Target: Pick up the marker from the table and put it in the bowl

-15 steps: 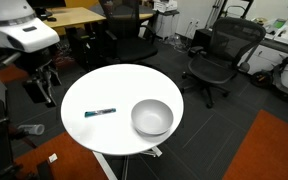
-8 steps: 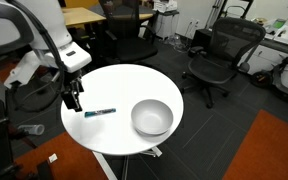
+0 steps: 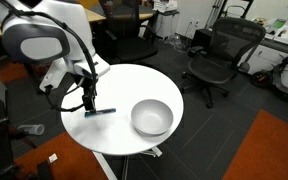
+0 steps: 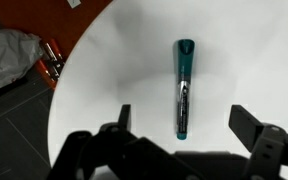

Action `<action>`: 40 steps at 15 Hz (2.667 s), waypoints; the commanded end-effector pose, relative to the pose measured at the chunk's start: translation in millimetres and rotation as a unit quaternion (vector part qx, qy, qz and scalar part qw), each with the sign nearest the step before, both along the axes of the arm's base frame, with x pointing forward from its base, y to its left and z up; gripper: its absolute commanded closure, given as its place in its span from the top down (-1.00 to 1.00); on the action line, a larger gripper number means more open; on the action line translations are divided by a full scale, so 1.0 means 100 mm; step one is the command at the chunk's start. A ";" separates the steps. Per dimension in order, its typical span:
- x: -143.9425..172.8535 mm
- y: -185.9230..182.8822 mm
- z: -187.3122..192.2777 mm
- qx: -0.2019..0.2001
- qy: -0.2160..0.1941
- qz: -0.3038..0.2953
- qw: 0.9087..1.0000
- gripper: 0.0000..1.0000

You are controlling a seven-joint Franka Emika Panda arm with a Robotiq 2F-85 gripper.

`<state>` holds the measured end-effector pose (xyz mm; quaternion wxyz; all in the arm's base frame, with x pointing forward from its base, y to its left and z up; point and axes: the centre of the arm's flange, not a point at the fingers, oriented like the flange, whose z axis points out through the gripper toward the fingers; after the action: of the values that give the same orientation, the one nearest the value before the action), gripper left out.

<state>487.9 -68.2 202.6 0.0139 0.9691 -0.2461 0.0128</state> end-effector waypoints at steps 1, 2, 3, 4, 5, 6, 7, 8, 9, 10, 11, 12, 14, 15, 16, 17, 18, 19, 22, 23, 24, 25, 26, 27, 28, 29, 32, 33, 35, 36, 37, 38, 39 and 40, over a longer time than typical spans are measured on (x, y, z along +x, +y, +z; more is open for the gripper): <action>0.20 0.06 -0.16 -0.002 0.002 -0.017 1.000 1.00; 0.22 0.06 -0.20 -0.001 0.004 -0.016 1.000 1.00; 0.24 0.07 -0.24 -0.001 0.006 -0.016 1.000 1.00; 0.25 0.07 -0.28 0.000 0.009 -0.015 1.000 1.00; 0.27 0.07 -0.32 0.003 0.010 -0.016 1.000 1.00; 0.28 0.06 -0.35 0.004 0.012 -0.017 1.000 1.00; 0.29 0.05 -0.39 0.006 0.014 -0.018 1.000 1.00; 0.31 0.04 -0.42 0.007 0.015 -0.022 1.000 1.00; 0.32 0.03 -0.45 0.008 0.017 -0.024 1.000 1.00; 0.33 0.02 -0.48 0.012 0.018 -0.024 0.999 1.00; 0.34 0.01 -0.51 0.012 0.018 -0.026 0.999 1.00; 0.35 0.00 -0.53 0.014 0.021 -0.026 0.999 1.00; 0.35 -0.01 -0.58 0.023 0.032 -0.020 0.999 1.00; 0.35 -0.01 -0.61 0.026 0.035 -0.017 0.999 1.00; 0.35 -0.02 -0.64 0.027 0.036 -0.011 0.999 0.50; 0.35 -0.03 -0.66 0.029 0.038 -0.006 0.999 0.45; 0.35 -0.04 -0.68 0.029 0.040 -0.003 0.999 0.31; 0.36 -0.06 -0.70 0.030 0.041 -0.001 0.999 0.13; 0.37 -0.09 -0.73 0.032 0.043 0.005 0.999 -0.32; 0.37 -0.10 -0.74 0.032 0.043 0.006 0.999 -0.49; 0.37 -0.11 -0.75 0.032 0.043 0.008 0.999 -0.63; 0.37 -0.11 -0.75 0.032 0.043 0.009 0.999 -0.76; 0.37 -0.10 -0.73 0.031 0.041 0.010 0.999 -0.93; 0.37 -0.11 -0.72 0.031 0.040 0.010 0.999 -1.00; 0.36 -0.11 -0.68 0.030 0.038 0.012 0.999 -0.92; 0.35 -0.12 -0.62 0.028 0.032 0.012 0.999 -0.91; 0.32 -0.15 -0.32 0.023 0.010 0.016 1.000 -0.91; 0.33 -0.17 -0.21 0.023 0.002 0.019 1.000 -0.91; 0.38 -0.24 0.03 0.018 -0.015 0.016 1.000 -0.91; 0.41 -0.29 0.16 0.015 -0.027 0.011 0.999 -0.91; 0.45 -0.34 0.28 0.015 -0.038 0.006 0.999 -0.91; 0.49 -0.40 0.41 0.013 -0.050 0.000 0.999 -0.91; 0.53 -0.45 0.51 0.011 -0.059 -0.006 0.998 -0.91; 0.59 -0.53 0.62 0.007 -0.067 -0.013 0.998 -0.91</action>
<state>545.4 -104.4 227.9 -0.0073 0.9651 -0.2541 0.0627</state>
